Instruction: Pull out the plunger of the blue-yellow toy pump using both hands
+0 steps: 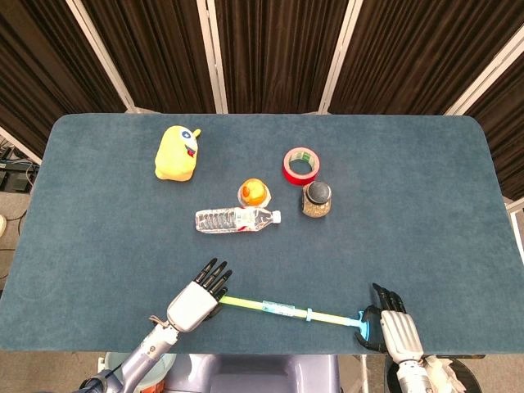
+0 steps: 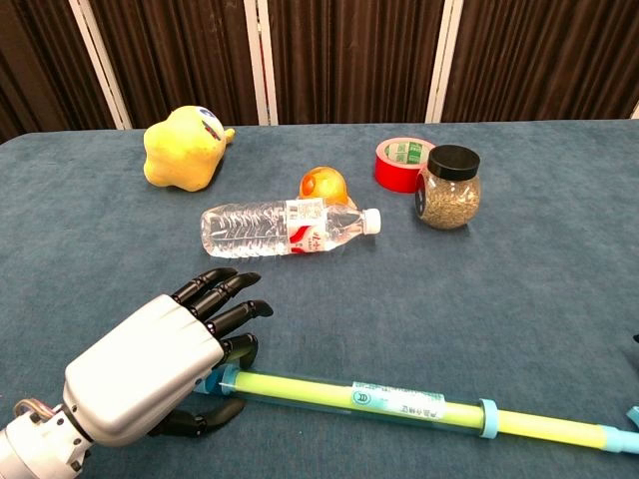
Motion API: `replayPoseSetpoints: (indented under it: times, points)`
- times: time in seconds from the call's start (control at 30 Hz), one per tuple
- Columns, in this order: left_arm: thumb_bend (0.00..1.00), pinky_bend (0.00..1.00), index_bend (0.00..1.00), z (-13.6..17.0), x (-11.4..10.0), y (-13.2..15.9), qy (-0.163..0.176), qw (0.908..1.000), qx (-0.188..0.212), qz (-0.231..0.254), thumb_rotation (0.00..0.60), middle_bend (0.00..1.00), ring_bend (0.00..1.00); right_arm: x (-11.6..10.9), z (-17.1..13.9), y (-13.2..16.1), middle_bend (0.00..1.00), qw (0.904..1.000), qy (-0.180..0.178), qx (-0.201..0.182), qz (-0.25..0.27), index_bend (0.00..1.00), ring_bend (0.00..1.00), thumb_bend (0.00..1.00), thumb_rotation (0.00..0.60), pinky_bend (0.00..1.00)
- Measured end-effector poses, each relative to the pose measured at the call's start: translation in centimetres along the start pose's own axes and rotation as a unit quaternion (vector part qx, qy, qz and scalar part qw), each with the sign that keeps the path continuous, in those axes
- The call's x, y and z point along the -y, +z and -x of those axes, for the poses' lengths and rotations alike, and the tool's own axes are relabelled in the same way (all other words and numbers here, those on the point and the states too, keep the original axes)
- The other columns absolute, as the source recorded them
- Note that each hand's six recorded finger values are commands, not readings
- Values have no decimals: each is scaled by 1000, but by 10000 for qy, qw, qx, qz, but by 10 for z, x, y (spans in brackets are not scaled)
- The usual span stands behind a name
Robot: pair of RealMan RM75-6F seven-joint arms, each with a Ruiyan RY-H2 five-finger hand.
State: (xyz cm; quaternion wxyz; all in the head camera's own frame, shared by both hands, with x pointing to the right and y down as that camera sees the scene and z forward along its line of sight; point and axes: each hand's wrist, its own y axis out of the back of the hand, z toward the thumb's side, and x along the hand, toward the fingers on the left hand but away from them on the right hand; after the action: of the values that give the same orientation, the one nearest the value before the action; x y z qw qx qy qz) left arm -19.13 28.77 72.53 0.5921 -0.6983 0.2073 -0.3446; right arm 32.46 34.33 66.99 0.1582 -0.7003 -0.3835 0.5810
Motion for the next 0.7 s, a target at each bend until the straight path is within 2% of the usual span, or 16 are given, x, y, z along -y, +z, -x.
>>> replayPoseSetpoints:
  times: [0.2,0.37,0.57,0.7]
  points:
    - [609,98,727,0,0,-3,13,10000,-41,68,600,198,43,7,3,-9,82,9998,72,-31,162,533,2,340,600,0]
    - [609,98,728,0,-3,-5,90,9998,-73,145,600,198,42,13,6,-8,142,9995,144,-107,246,615,38,406,600,12]
    - [611,98,728,0,-6,-9,138,9997,-127,160,600,199,43,11,9,-5,272,9996,78,-174,218,790,174,372,600,152]
    - [612,99,728,1,-11,-12,246,9993,-176,212,600,199,43,7,10,-4,309,9998,9,-168,58,825,247,372,600,253]
